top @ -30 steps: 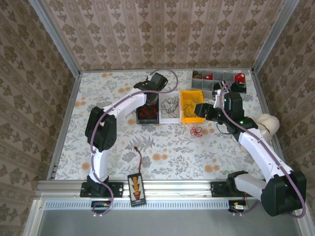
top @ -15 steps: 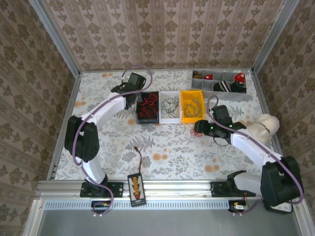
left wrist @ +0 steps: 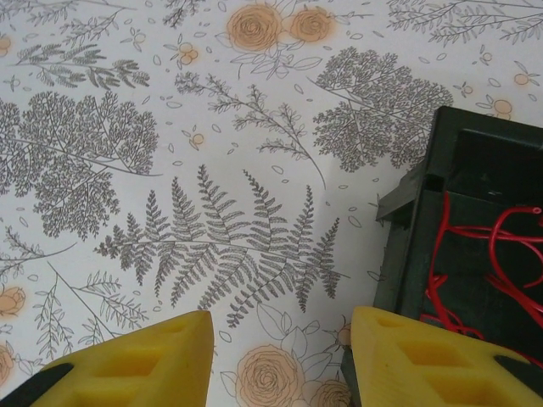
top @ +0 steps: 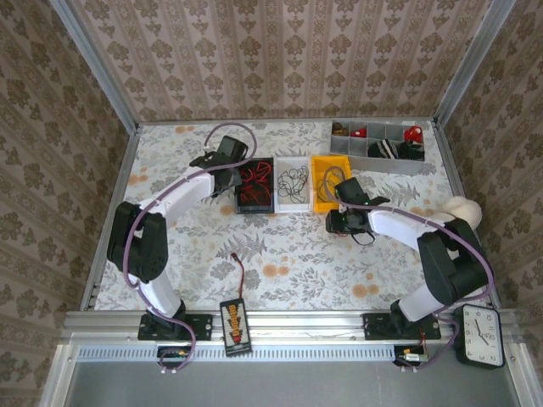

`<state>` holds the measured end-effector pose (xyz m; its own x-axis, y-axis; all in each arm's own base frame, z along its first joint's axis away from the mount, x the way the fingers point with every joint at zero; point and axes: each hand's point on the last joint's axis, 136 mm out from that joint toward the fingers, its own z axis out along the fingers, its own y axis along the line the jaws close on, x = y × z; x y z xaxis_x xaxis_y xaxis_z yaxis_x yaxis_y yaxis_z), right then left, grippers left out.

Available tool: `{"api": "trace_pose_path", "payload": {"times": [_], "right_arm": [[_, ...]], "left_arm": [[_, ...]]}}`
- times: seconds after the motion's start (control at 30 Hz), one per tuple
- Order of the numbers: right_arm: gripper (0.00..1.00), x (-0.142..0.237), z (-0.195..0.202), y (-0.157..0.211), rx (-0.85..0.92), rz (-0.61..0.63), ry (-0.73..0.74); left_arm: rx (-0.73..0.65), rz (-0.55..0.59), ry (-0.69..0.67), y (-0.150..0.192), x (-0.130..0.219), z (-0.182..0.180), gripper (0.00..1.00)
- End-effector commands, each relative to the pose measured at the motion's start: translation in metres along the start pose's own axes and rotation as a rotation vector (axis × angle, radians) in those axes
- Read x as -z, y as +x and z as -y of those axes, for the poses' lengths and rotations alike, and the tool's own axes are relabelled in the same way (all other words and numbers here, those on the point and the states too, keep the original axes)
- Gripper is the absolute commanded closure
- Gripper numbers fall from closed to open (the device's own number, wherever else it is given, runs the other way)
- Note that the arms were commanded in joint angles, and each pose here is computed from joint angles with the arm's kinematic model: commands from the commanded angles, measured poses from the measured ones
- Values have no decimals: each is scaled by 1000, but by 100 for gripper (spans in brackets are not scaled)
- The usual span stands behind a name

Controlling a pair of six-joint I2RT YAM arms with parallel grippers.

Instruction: Untangle the cables

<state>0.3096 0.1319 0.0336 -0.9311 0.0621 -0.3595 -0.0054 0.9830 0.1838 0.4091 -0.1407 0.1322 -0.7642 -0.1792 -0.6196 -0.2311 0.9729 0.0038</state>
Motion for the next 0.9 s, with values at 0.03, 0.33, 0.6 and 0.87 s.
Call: {"api": "trace_pose_path", "payload": {"times": [0.03, 0.33, 0.6, 0.87], "right_arm": [[83, -2, -4, -10, 40, 24, 10], [96, 37, -62, 8, 219, 38, -232], [95, 83, -159, -38, 366, 147, -482], [89, 54, -240, -120, 361, 128, -605]], "left_arm": [[60, 10, 23, -5, 8, -5, 54], [102, -15, 26, 4, -4, -10, 54], [149, -33, 17, 7, -11, -21, 54], [160, -36, -23, 22, -2, -43, 53]]}}
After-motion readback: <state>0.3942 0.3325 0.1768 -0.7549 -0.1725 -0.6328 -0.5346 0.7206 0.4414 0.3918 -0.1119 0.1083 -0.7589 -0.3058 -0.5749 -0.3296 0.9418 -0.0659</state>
